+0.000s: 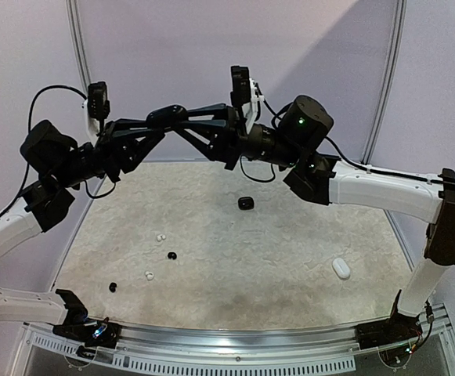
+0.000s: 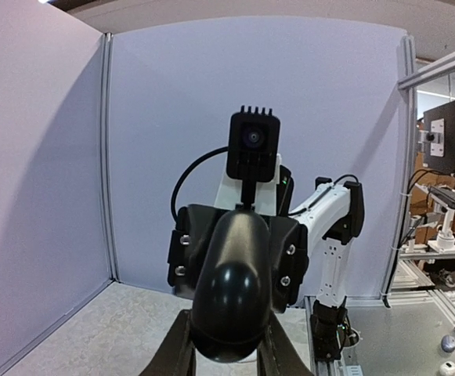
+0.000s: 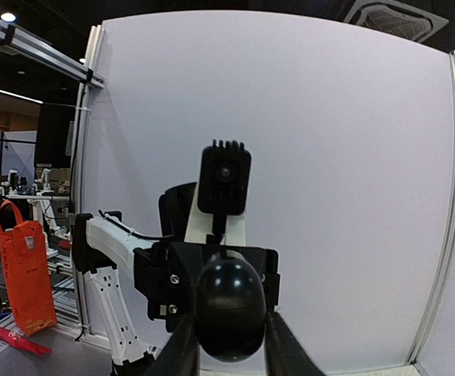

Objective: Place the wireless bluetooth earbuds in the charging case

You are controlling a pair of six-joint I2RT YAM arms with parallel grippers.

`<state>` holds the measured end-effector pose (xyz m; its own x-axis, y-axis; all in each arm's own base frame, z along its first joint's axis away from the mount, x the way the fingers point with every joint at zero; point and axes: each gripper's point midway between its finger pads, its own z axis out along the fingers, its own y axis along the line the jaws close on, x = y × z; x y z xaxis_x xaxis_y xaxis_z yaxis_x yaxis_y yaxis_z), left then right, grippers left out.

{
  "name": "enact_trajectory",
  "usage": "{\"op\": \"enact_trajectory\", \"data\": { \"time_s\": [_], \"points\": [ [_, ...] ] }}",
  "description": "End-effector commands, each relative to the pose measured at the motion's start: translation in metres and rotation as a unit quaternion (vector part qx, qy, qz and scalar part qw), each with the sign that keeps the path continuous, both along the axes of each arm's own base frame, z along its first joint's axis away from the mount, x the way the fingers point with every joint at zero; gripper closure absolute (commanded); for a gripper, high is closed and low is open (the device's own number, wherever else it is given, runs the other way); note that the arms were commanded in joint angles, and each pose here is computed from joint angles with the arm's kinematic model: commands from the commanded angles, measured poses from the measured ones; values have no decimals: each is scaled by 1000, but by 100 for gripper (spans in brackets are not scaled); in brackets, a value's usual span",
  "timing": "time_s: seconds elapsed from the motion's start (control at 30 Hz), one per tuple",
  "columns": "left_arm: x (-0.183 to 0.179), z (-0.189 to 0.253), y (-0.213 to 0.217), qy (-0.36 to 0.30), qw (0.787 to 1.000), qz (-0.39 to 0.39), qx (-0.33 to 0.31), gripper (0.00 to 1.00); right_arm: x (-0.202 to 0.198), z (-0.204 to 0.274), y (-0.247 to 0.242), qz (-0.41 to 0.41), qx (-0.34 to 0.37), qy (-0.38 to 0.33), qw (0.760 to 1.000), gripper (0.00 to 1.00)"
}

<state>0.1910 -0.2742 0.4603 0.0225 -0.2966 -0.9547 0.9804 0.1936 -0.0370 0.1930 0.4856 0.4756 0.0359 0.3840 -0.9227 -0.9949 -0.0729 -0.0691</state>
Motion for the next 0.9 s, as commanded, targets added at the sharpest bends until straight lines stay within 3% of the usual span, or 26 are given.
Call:
{"op": "enact_trajectory", "data": {
  "time_s": [0.0, 0.1, 0.33, 0.47, 0.87],
  "points": [
    [-7, -5, 0, -22, 999, 9, 33, 100, 15, -39, 11, -34, -84, 26, 996, 54],
    [-4, -26, 1, -30, 996, 24, 84, 100, 16, -45, 4, -57, -120, 15, 991, 37],
    [-2, -85, 8, -66, 971, 48, 224, 100, 11, -52, -16, -89, -216, -22, 972, 12],
    [0, -94, 12, -84, 962, 63, 253, 100, 8, -74, -9, -88, -273, -42, 957, 10],
    [-3, -97, 13, -99, 959, 58, 259, 100, 5, -101, 19, -60, -320, -68, 943, 11]
  ]
}}
